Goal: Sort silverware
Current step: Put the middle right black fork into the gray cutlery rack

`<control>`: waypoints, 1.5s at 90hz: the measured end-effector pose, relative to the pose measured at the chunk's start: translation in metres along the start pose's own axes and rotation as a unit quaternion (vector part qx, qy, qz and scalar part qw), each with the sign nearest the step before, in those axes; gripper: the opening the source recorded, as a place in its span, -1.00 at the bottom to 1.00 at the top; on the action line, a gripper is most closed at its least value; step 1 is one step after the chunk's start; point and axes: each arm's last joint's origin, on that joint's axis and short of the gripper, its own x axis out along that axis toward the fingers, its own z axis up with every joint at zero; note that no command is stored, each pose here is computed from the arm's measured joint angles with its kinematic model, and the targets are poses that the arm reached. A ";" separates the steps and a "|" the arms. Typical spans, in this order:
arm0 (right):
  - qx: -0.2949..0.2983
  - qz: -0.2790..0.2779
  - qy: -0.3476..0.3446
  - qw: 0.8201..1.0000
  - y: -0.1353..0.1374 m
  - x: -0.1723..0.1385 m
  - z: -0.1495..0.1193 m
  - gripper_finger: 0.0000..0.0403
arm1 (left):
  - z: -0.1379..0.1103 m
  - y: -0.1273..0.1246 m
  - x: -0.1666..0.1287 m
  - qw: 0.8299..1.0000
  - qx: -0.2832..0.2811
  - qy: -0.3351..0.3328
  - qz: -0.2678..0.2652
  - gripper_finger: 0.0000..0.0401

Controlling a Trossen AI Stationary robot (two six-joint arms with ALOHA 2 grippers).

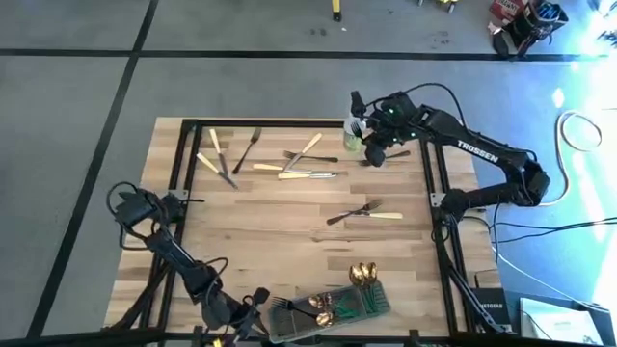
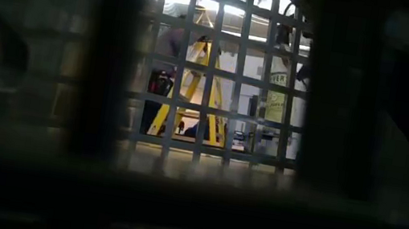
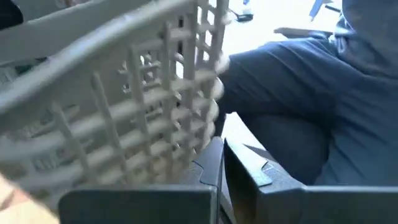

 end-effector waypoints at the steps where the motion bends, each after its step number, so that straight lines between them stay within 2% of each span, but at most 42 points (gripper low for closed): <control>1: 0.000 0.001 0.000 1.000 0.001 0.000 0.000 -1.00 | 0.000 0.001 0.000 1.000 0.000 0.000 0.001 -1.00; 11: -0.008 0.007 -0.006 1.000 0.006 -0.003 0.005 -1.00 | -0.001 0.008 0.005 1.000 -0.001 0.002 0.009 -1.00; 27: -0.027 0.023 -0.032 0.999 0.021 -0.014 0.019 -1.00 | 0.000 0.020 0.008 0.999 0.030 0.006 0.022 -1.00; 36: -0.034 0.051 -0.048 0.997 0.034 -0.020 0.027 -1.00 | 0.001 0.026 0.010 0.999 0.040 0.009 0.025 -1.00; 64: -0.080 0.161 -0.095 0.979 0.103 -0.036 0.041 -1.00 | 0.003 0.056 0.016 0.997 0.067 0.016 0.048 -1.00; 86: -0.088 0.212 -0.115 0.967 0.153 -0.046 0.036 -1.00 | 0.006 0.077 0.019 0.995 0.081 0.019 0.053 -1.00; 94: -0.092 0.245 -0.134 0.956 0.174 -0.052 0.033 -1.00 | 0.007 0.084 0.020 0.994 0.083 0.020 0.062 -1.00; 102: -0.097 0.194 -0.134 0.967 0.182 -0.054 0.025 -1.00 | 0.008 0.089 0.021 0.994 0.086 0.020 0.069 -1.00; 115: -0.102 0.130 -0.104 0.981 0.176 -0.046 0.018 -1.00 | 0.012 0.090 0.019 0.993 0.088 0.019 0.071 -1.00; 135: -0.097 0.107 -0.097 0.985 0.169 -0.029 0.008 -1.00 | 0.017 0.088 0.015 0.993 0.092 0.015 0.072 -1.00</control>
